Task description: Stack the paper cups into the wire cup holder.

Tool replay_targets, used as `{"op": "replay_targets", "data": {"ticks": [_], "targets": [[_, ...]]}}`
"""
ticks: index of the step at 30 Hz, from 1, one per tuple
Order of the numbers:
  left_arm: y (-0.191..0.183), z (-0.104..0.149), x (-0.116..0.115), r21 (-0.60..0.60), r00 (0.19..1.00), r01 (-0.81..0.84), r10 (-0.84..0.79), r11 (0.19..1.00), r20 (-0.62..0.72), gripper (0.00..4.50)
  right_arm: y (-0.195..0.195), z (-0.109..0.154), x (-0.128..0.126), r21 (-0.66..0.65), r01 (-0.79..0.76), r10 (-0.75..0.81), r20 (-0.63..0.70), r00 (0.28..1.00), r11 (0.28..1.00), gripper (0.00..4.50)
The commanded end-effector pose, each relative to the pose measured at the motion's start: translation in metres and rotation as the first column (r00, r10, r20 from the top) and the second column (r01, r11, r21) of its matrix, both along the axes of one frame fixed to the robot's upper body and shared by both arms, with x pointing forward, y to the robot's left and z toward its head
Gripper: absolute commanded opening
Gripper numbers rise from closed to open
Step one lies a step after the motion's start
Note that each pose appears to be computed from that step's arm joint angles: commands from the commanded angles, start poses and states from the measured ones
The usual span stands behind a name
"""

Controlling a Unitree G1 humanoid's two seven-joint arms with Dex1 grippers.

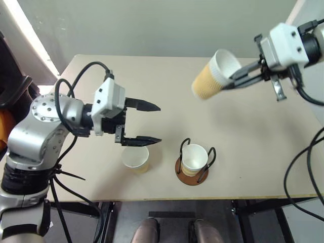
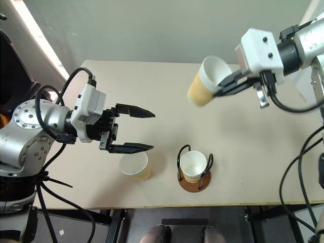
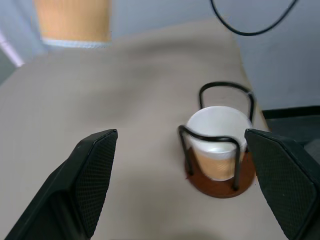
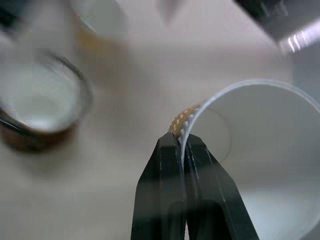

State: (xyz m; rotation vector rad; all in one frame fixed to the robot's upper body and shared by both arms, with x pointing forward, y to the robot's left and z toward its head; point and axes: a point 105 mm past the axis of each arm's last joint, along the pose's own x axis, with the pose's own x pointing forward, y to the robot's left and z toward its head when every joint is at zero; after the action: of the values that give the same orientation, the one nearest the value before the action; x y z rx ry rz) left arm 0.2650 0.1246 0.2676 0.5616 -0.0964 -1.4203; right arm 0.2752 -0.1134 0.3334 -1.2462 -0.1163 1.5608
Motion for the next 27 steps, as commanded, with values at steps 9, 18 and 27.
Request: {"op": "replay_targets", "data": {"ticks": [9,18,27], "targets": [[0.009,0.011,-0.003,0.032,0.999,0.019,-0.021,0.999,0.047,4.37,0.01,-0.041,-0.032,-0.161,-0.09,0.08,-0.067,0.995,0.983,0.04],[0.011,0.007,0.0,0.057,0.998,-0.006,0.003,0.998,0.056,4.37,0.011,-0.07,-0.035,-0.278,-0.138,0.12,-0.079,0.99,0.951,0.04],[0.013,0.003,0.0,0.069,0.999,-0.015,0.012,0.997,0.047,4.37,0.02,-0.081,-0.026,-0.339,-0.175,0.178,-0.024,0.984,0.924,0.04]]}}
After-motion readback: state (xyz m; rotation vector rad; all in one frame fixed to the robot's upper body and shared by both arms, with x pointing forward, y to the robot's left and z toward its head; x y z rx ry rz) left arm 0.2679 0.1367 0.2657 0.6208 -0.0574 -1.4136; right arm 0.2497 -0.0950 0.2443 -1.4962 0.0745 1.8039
